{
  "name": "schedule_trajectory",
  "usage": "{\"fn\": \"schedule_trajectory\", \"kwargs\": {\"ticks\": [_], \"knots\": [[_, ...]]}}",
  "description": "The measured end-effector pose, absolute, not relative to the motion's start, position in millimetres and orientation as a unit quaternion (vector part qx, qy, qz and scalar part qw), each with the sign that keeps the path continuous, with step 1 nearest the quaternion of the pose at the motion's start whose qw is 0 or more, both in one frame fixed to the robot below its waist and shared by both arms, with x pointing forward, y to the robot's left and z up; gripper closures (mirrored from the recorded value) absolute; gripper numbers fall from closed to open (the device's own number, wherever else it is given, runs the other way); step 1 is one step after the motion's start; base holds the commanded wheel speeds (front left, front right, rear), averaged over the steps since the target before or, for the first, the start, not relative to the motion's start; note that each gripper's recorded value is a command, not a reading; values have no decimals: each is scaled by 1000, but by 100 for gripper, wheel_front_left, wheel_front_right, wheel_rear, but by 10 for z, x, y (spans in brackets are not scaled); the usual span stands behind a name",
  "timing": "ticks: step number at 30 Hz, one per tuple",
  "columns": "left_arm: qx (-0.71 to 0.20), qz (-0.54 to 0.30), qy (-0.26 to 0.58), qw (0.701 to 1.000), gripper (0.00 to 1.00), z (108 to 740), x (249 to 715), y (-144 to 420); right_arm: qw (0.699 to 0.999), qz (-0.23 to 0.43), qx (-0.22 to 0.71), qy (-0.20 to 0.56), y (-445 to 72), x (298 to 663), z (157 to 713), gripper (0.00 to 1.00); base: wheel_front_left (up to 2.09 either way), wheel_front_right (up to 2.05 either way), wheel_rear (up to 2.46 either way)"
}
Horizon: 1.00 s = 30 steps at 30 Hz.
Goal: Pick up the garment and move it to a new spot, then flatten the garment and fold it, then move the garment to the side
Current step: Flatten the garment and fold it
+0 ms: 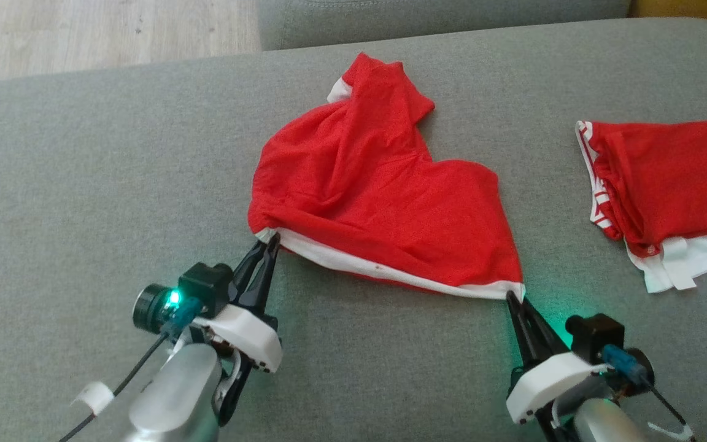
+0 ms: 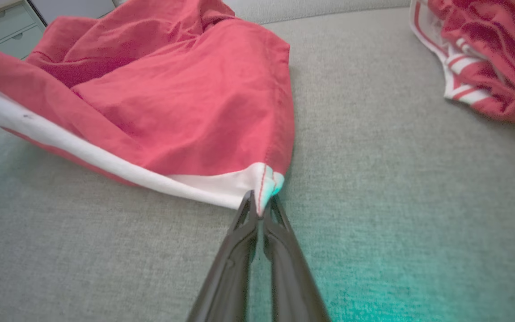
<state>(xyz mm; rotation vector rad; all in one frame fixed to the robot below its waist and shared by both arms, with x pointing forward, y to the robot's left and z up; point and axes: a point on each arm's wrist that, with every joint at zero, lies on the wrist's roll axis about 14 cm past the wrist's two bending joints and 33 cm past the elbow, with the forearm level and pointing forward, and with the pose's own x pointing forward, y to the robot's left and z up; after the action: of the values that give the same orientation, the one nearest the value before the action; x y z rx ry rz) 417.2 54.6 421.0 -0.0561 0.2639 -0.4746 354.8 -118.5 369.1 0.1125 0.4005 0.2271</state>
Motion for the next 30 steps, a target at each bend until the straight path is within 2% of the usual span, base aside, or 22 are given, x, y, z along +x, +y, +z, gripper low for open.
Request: {"fn": "schedule_trajectory", "kwargs": {"ticks": [3,7,12,16,23,30], "knots": [[-29,-228,127,965,100,4232,4158,598,976,113,55,176,-1186,3613,3814,100,0,0,0],[-12,-230,103,968,100,4377,4183,673,986,121,36,105,-1177,3849,4222,100,0,0,0],[15,-242,49,969,100,4721,4232,712,990,135,-19,-22,-1299,4189,5049,100,0,0,0],[40,-254,-23,966,100,5220,4313,708,978,152,-70,-125,-1346,4322,5813,100,0,0,0],[75,-252,-168,950,100,6418,4304,749,947,162,-128,-245,-1341,4191,6888,100,0,0,0],[98,-245,-229,937,100,7037,3971,811,931,164,-140,-294,-1296,3912,7396,100,0,0,0]]}}
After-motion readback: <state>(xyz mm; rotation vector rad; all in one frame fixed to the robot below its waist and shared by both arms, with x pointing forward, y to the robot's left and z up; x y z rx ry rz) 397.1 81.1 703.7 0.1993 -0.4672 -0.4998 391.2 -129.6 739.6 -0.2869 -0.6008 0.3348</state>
